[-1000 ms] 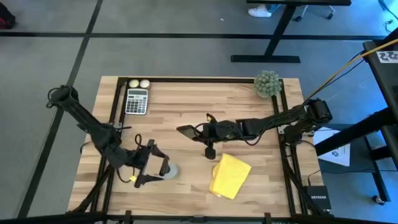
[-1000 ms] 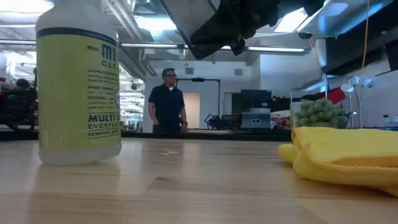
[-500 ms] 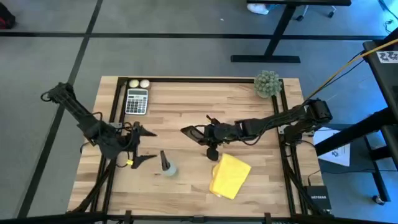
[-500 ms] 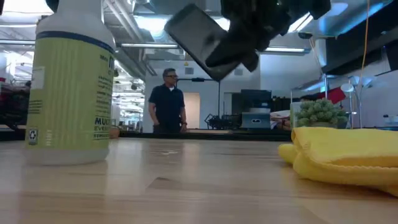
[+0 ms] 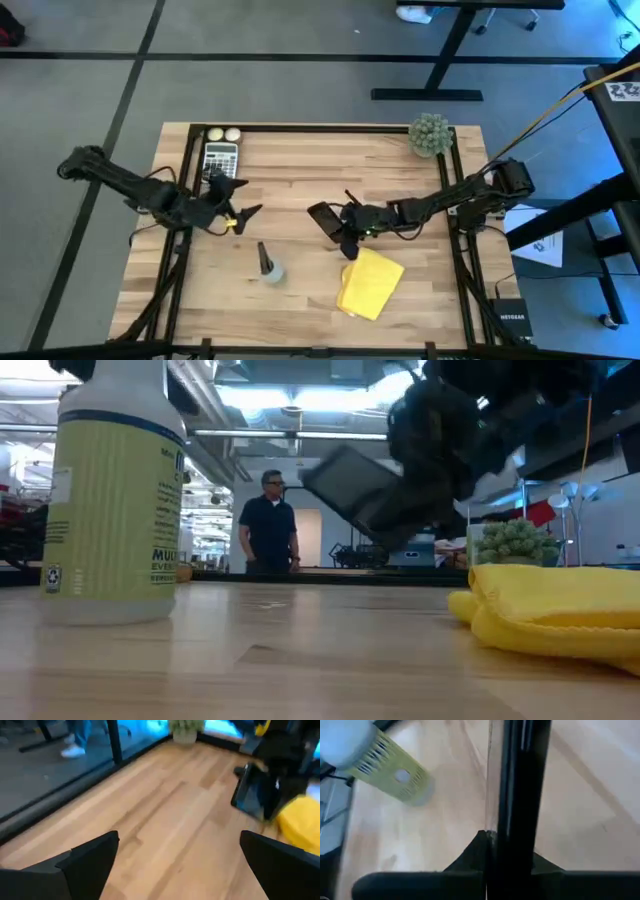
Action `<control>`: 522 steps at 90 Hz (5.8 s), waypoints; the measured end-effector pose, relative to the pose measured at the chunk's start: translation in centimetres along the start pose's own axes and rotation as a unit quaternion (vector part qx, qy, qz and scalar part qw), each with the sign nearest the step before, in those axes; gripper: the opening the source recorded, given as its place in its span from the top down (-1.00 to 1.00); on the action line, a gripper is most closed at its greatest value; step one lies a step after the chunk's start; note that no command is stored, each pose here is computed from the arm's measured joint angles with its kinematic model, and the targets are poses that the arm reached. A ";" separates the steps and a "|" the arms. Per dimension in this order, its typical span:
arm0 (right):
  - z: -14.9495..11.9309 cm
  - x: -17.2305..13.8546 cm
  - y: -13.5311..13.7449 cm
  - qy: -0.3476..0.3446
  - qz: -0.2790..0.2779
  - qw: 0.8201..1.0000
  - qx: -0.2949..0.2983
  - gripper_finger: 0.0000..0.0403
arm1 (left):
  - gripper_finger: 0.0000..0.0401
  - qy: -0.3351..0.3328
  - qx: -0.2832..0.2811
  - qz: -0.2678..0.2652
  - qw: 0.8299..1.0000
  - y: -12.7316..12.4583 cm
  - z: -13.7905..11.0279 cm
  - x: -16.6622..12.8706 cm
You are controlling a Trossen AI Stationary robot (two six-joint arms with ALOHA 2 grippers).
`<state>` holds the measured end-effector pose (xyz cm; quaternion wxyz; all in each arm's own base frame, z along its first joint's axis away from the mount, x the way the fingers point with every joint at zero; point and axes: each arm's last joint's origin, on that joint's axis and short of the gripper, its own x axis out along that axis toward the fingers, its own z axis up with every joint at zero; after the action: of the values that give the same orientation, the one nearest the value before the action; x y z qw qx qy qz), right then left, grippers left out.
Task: Apply microfiber cloth
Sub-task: Wipe the front of the black cellphone with the yellow microfiber cloth
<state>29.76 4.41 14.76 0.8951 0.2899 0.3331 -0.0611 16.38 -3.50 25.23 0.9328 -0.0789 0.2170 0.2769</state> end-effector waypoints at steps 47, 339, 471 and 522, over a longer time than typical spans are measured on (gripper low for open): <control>-0.7 0.0 -1.4 -0.011 -0.008 1.000 -0.002 0.97 | -1.00 0.002 -0.042 -0.062 0.997 1.6 2.6 8.6; 0.5 -9.3 0.8 0.271 0.019 0.958 -0.088 -0.08 | 0.89 0.067 0.000 -0.306 0.950 -7.2 4.7 19.2; -2.9 -1.0 4.5 -0.044 -0.293 0.893 -0.337 0.99 | 0.89 0.107 -0.172 -0.292 0.935 -8.4 -0.4 24.8; -8.4 -3.8 2.2 0.157 -0.404 0.852 -0.295 1.00 | 0.89 0.115 -0.144 -0.281 0.942 -8.5 -0.7 24.8</control>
<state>22.82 10.57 13.06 0.7708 -0.1422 0.5591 -0.2701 39.44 1.12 13.70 0.9202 -0.3010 0.2496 0.0207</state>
